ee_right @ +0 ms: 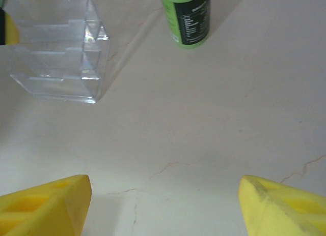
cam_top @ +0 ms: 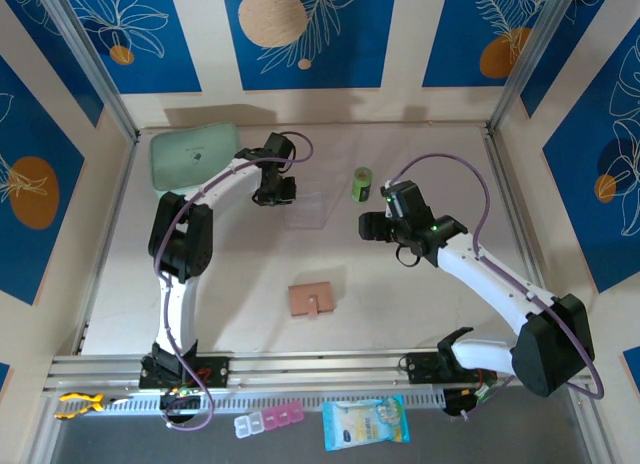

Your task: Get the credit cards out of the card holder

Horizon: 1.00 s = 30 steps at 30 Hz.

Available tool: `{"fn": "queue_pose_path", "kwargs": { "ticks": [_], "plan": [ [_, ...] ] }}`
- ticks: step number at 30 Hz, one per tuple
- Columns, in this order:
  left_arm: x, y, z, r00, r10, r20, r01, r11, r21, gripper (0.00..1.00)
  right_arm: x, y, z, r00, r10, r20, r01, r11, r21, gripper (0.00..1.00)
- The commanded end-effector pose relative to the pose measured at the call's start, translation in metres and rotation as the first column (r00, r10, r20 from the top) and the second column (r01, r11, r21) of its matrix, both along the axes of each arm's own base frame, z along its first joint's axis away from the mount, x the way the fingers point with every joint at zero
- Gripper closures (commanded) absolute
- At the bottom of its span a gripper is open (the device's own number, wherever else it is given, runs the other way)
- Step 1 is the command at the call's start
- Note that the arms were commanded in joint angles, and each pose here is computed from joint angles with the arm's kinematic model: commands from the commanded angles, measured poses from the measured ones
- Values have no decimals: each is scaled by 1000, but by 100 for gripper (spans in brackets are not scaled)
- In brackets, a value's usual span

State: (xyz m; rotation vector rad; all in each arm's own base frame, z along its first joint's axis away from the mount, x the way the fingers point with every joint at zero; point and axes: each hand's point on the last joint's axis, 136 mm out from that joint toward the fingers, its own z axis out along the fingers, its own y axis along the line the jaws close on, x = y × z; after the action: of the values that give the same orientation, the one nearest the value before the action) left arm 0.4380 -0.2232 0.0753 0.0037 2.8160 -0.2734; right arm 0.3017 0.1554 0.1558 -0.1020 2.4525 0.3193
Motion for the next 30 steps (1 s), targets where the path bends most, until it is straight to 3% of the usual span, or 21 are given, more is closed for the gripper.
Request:
{"fn": "queue_pose_path", "kwargs": {
  "ticks": [1, 11, 17, 23, 30],
  "plan": [
    [6, -3, 30, 998, -16, 61, 19, 999, -46, 86, -8, 14, 15, 999, 17, -36, -14, 996, 89, 24],
    [-8, -2, 52, 995, -32, 93, 40, 996, -83, 83, -34, 44, 14, 983, 4, -182, 46, 962, 269, 24],
    [-35, -8, 65, 991, -96, 92, 110, 981, -160, 79, -52, 58, 4, 926, -102, -363, 247, 891, 381, 21],
    [-72, 5, 67, 991, -103, 85, 118, 976, -186, 78, -76, 72, -21, 747, -219, -628, 553, 728, 404, 16],
    [-106, 31, 81, 983, -160, 87, 169, 978, -119, 75, -116, 87, -60, 499, -344, -795, 784, 570, 246, 16]
  ]
}}
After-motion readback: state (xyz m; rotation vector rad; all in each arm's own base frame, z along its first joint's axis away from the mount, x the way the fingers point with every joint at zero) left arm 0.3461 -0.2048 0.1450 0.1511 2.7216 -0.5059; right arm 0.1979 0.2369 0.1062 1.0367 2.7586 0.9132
